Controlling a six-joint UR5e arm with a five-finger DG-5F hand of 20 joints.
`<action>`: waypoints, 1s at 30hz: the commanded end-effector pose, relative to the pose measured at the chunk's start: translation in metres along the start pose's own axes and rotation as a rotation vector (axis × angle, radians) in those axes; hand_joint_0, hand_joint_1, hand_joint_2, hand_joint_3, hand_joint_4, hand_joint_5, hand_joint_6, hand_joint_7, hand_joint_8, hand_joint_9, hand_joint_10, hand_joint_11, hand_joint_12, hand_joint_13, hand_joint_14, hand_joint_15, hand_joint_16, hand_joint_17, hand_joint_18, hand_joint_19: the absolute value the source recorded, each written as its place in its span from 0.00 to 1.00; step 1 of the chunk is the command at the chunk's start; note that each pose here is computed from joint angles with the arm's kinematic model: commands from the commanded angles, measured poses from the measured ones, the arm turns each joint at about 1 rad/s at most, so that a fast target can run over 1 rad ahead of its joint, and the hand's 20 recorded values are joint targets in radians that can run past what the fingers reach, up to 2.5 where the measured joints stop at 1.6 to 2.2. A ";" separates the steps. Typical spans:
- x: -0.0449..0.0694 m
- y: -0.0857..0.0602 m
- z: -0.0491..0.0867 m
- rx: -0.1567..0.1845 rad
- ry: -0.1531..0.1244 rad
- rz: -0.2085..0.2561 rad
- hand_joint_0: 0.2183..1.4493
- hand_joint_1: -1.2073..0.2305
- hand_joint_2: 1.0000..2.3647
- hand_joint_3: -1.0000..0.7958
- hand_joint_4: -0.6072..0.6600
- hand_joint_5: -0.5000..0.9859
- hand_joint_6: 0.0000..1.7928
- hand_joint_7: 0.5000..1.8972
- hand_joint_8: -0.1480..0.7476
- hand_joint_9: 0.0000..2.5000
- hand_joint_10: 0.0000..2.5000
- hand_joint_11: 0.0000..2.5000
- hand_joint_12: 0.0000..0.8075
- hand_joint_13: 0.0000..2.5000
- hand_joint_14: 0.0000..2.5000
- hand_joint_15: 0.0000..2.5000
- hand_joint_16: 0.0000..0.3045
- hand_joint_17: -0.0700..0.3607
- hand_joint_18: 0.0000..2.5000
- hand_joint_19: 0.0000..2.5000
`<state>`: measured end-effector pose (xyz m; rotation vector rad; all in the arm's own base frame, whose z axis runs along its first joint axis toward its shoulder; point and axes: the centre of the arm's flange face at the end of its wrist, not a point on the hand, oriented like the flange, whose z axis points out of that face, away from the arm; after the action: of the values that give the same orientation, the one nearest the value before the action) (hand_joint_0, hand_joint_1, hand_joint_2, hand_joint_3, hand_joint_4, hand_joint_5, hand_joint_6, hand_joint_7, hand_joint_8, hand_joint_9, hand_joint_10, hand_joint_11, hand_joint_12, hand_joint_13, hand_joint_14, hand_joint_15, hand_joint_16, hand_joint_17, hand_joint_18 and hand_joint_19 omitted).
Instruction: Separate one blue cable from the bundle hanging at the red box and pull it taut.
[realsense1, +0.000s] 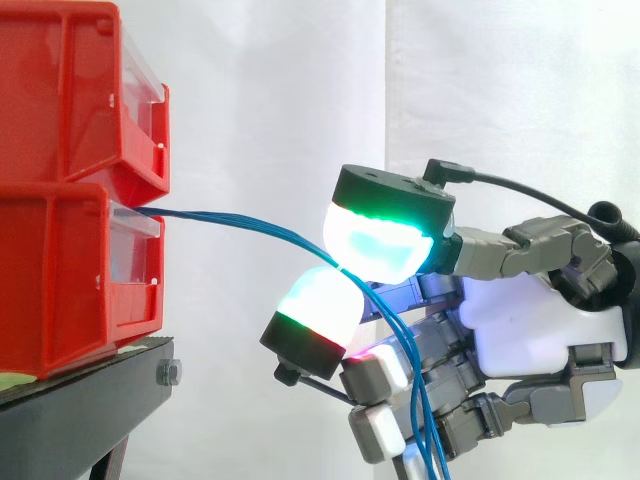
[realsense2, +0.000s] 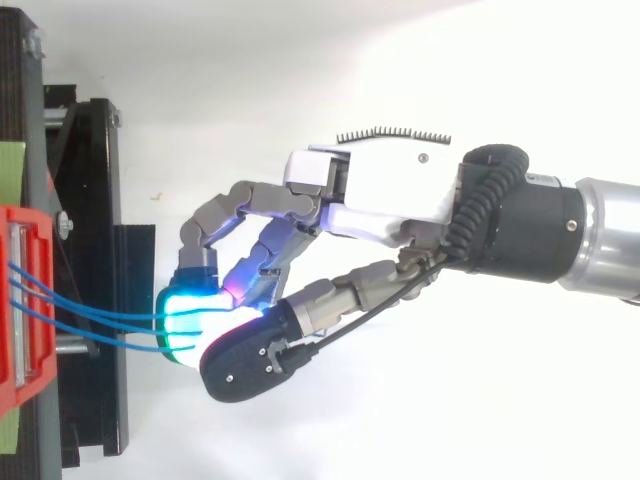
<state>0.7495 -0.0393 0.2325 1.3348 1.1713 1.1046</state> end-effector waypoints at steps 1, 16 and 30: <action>0.000 0.000 0.000 0.000 0.000 0.000 0.36 0.30 0.00 0.28 0.55 0.19 0.49 0.36 0.48 0.35 0.01 0.40 0.44 0.33 0.01 0.32 0.13 0.37 0.32 0.26; 0.000 0.002 0.001 -0.007 0.000 -0.001 0.27 0.51 0.00 0.28 0.57 0.19 0.48 0.37 0.51 0.36 0.01 0.40 0.45 0.33 0.01 0.32 0.15 0.40 0.30 0.29; 0.001 0.001 0.000 -0.005 -0.003 -0.002 0.35 0.32 0.01 0.45 0.49 0.19 0.49 0.39 0.50 0.36 0.01 0.41 0.43 0.34 0.01 0.34 0.15 0.40 0.32 0.29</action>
<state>0.7498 -0.0385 0.2331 1.3327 1.1680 1.1029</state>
